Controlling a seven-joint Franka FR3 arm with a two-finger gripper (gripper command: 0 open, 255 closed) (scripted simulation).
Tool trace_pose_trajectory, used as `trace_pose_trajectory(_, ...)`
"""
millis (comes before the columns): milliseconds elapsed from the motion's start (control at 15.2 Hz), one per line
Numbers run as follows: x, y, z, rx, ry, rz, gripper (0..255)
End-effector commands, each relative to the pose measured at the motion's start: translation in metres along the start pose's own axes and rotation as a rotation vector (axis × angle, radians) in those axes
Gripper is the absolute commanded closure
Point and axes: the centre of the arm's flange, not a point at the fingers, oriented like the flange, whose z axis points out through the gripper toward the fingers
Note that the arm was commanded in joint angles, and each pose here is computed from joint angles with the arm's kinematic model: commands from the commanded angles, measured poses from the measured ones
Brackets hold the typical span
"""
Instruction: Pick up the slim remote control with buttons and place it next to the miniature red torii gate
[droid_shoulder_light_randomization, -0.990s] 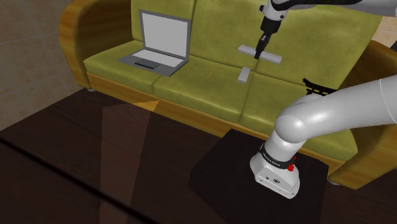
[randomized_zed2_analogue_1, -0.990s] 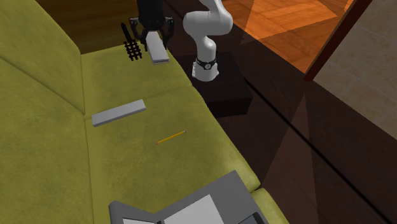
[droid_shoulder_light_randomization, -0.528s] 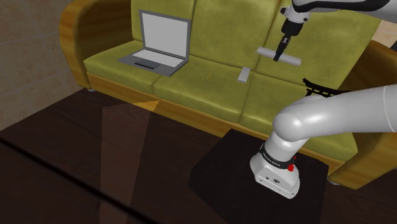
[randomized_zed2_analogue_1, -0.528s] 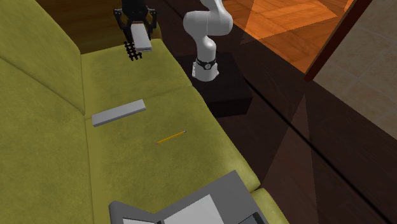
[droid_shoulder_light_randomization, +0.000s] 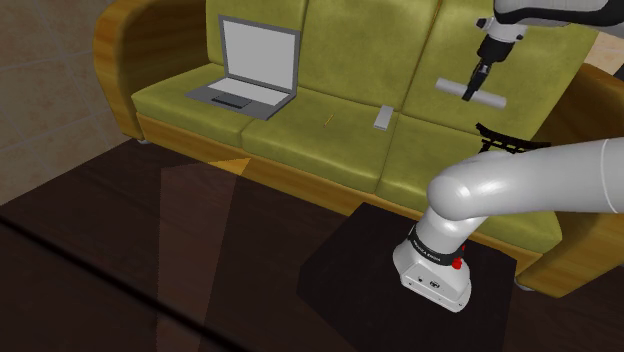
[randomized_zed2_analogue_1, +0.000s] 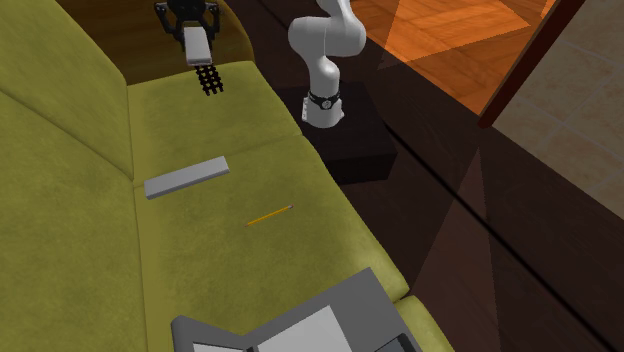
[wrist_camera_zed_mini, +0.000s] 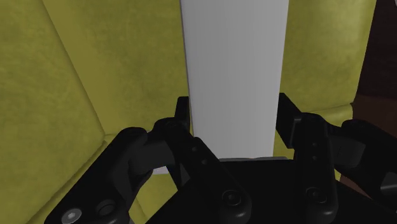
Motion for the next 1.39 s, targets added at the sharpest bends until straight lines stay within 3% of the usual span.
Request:
trace_pose_trajectory(0,-0.02,0.014,0.0,-0.001,-0.001,-0.002,255)
trace_pose_trajectory(1320,-0.249,0.145,0.004,-0.001,-0.001,-0.002,255)
